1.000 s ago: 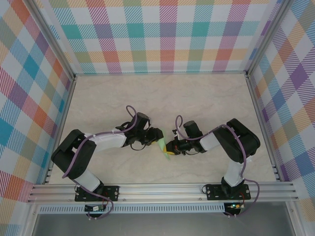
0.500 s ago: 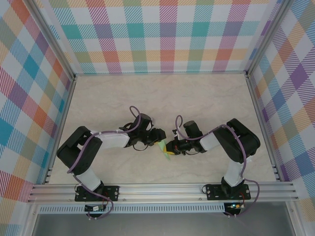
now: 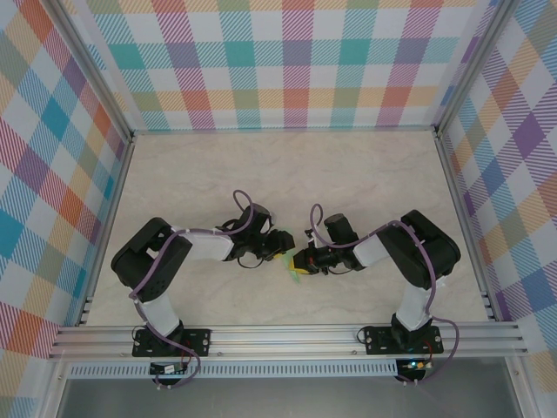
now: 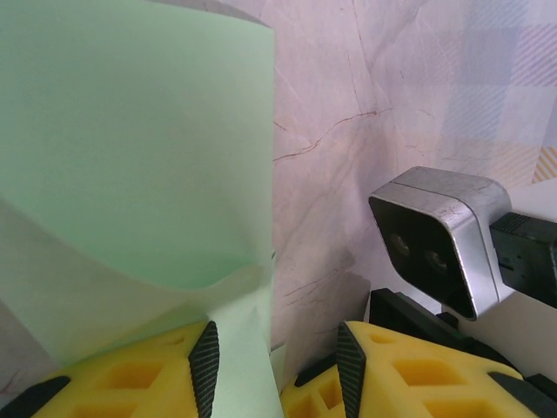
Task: Fold a paper plane with a square sheet of paper (pick it up from the middle)
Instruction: Fold the wing for the fifth time at the center of the table.
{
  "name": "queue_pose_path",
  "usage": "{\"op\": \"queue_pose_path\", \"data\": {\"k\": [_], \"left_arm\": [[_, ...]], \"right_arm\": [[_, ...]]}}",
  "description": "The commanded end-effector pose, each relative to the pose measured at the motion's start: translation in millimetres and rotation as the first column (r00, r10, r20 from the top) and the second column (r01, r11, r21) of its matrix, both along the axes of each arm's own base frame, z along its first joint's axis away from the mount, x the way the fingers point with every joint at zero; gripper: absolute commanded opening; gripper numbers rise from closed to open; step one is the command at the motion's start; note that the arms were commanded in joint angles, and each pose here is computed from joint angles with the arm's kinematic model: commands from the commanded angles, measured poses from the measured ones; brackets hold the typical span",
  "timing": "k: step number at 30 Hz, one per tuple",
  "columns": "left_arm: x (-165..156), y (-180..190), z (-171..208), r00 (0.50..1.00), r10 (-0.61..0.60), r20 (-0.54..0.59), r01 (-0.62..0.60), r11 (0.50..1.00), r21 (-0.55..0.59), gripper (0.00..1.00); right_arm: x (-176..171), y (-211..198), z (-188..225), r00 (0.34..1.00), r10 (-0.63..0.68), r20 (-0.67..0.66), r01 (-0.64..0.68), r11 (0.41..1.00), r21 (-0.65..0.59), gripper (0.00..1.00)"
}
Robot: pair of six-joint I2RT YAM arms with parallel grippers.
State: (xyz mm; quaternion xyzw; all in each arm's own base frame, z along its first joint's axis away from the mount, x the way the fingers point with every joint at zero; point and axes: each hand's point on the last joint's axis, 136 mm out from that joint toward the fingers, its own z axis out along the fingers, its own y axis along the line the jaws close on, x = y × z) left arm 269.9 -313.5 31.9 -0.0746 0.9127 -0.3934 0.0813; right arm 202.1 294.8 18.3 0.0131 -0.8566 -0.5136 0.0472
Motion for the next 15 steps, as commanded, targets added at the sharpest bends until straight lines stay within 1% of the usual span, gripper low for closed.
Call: {"op": "queue_pose_path", "data": {"k": [1,9,15], "left_arm": [[-9.9,5.3,-19.5,0.999,-0.022,-0.026,0.023,0.998,0.052,0.42],[-9.7,5.3,-17.6,0.999,-0.022,-0.026,0.023,0.998,0.052,0.42],[-9.8,3.7,-18.0,0.999,-0.024,-0.029,0.026,0.998,0.051,0.42]], "right_arm": [[-19.0,-30.5,-43.6,0.988,-0.083,-0.132,0.053,0.976,-0.213,0.07],[-19.2,-30.6,-17.5,0.993,-0.076,-0.095,0.057,0.981,-0.188,0.13],[-26.8,-31.8,-15.0,0.994,-0.049,-0.102,0.031,0.984,-0.176,0.11]]}}
